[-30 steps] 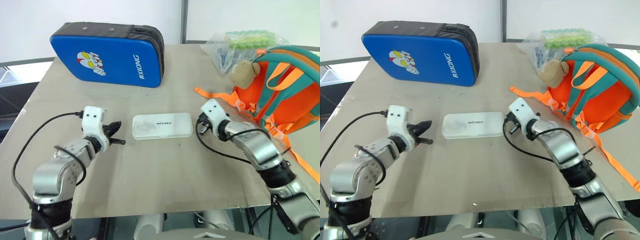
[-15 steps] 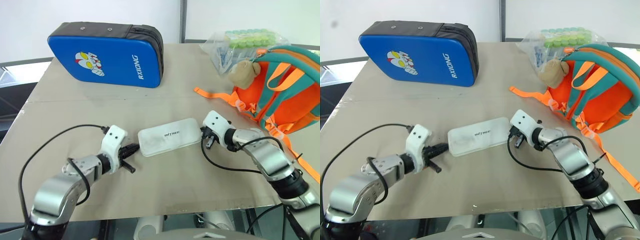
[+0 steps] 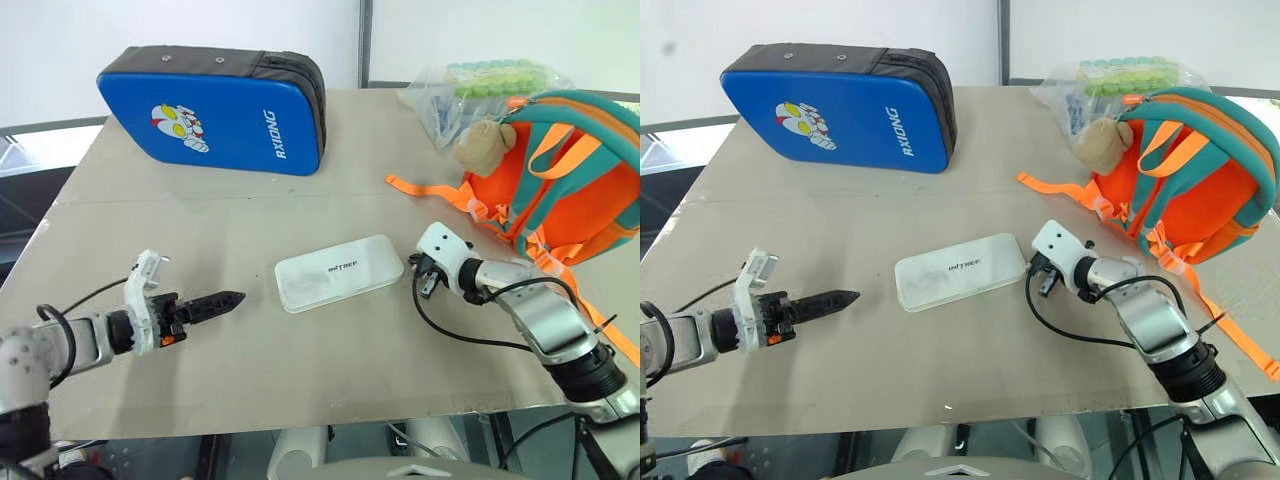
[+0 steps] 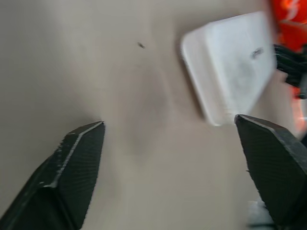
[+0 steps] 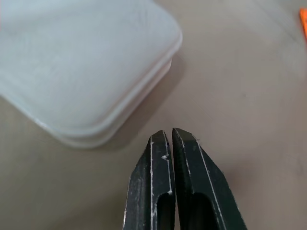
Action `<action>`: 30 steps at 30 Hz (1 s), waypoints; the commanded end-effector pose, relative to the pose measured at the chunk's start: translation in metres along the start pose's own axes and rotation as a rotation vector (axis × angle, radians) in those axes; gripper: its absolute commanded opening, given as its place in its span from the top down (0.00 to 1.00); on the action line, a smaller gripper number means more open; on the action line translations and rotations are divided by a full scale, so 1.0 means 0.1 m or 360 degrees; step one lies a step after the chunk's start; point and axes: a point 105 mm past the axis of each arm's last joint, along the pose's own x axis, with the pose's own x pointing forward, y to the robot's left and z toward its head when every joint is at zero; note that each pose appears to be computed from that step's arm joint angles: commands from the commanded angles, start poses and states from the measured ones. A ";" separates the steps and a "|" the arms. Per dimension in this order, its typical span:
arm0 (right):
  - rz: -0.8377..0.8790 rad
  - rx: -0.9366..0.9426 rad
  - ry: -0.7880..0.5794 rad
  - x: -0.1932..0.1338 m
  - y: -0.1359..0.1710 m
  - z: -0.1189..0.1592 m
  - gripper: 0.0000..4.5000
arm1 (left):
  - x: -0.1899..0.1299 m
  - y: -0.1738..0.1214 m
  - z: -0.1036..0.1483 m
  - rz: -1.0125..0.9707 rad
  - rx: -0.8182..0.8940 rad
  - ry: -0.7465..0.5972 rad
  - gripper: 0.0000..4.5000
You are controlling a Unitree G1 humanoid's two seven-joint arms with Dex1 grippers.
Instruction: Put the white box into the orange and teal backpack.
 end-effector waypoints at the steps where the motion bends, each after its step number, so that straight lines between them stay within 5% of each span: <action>1: 0.0001 -0.0088 -0.0078 0.01 -0.02 0.13 1.00 | 0.13 -0.06 -0.01 -0.0082 -0.0084 0.0024 0.01; 7: 0.0160 -0.0195 -0.0196 0.16 0.18 0.32 1.00 | 0.69 -0.17 -0.16 -0.0205 -0.0185 0.0105 0.01; 12: 0.0259 -0.0147 -0.0265 0.20 0.34 0.41 1.00 | 0.85 -0.29 -0.23 -0.0276 -0.0189 0.0119 0.01; 22: 0.0026 0.0154 -0.0383 -0.22 0.01 0.35 1.00 | 0.69 -0.27 -0.07 -0.0296 -0.0235 -0.0062 0.65; 25: -0.0066 0.0371 -0.0506 -0.65 -0.11 0.38 0.81 | 0.65 -0.35 0.03 -0.0349 -0.0209 -0.0145 0.81; 27: -0.0118 0.0436 -0.0535 -0.87 -0.12 0.38 0.65 | 0.64 -0.38 0.06 -0.0356 -0.0171 -0.0159 0.81; 30: -0.0131 0.0605 -0.0642 -1.22 -0.07 0.43 0.29 | 0.63 -0.44 0.11 -0.0391 -0.0141 -0.0193 0.81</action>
